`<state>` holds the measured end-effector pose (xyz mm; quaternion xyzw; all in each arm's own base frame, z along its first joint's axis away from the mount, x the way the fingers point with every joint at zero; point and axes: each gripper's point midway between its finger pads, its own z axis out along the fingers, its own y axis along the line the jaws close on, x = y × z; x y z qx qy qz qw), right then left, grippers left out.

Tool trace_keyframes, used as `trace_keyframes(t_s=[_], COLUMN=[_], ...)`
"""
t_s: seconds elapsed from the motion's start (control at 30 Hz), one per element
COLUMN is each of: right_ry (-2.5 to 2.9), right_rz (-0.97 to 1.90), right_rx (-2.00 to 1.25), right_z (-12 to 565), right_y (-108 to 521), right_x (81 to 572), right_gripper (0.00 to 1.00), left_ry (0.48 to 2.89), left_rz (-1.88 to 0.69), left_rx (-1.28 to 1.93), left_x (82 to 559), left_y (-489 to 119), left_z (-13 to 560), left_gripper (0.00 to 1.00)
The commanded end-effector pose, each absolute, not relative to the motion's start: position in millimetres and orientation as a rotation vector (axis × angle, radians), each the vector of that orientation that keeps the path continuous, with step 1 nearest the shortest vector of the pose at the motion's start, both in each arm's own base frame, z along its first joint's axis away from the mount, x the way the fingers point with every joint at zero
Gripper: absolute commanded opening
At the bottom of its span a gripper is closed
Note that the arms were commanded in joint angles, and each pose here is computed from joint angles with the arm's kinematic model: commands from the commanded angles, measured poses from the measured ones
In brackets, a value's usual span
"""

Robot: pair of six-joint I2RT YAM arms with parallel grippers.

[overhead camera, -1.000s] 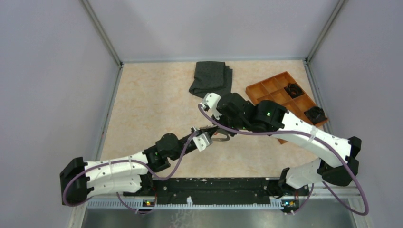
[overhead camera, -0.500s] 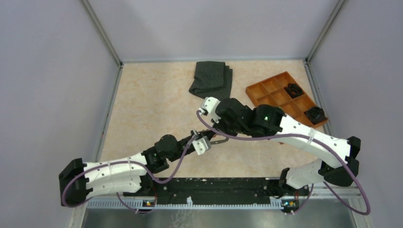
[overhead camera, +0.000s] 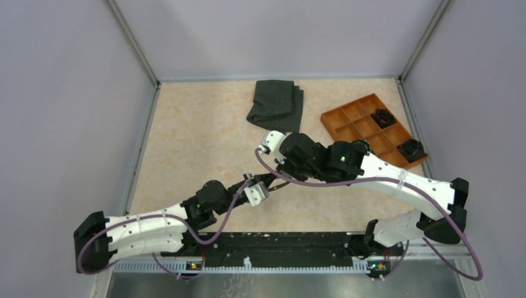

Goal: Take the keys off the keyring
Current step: Remove the key from the keyring.

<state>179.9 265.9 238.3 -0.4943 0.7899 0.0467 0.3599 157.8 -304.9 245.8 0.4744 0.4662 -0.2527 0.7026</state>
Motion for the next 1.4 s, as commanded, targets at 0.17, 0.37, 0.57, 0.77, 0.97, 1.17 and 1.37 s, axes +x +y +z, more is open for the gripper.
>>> trace_keyframes(t_s=[0.17,0.37,0.57,0.77,0.97,1.17,1.37], right_ry=[1.940,1.921,1.910,1.915,1.926,1.937,1.947], right_rz=[0.145,0.217,0.241,0.243,0.242,0.242,0.261], right_rx=[-1.124,-1.150,-1.153,-1.140,-1.111,-1.116,-1.120], right_z=[286.9,299.3,304.2,306.8,311.8,310.6,311.5], right_y=[265.1,271.3,274.8,274.4,274.5,276.8,282.1], right_x=[195.1,186.5,182.1,181.7,182.8,182.6,181.1], right_gripper=[0.00,0.00,0.00,0.00,0.00,0.00,0.00], left_ry=[0.963,0.990,1.000,1.002,1.025,1.026,1.034], left_rz=[-0.616,-0.595,-0.590,-0.601,-0.625,-0.665,-0.647], left_rx=[0.946,0.896,0.871,0.873,0.866,0.841,0.809], left_x=[152.3,158.8,161.8,162.1,164.1,162.1,167.1], left_y=[-300.1,-293.3,-291.2,-295.4,-303.2,-305.3,-302.4], left_z=[275.5,277.0,279.9,283.4,286.1,293.8,300.2], left_gripper=[0.00,0.11,0.20,0.22,0.24,0.28,0.30])
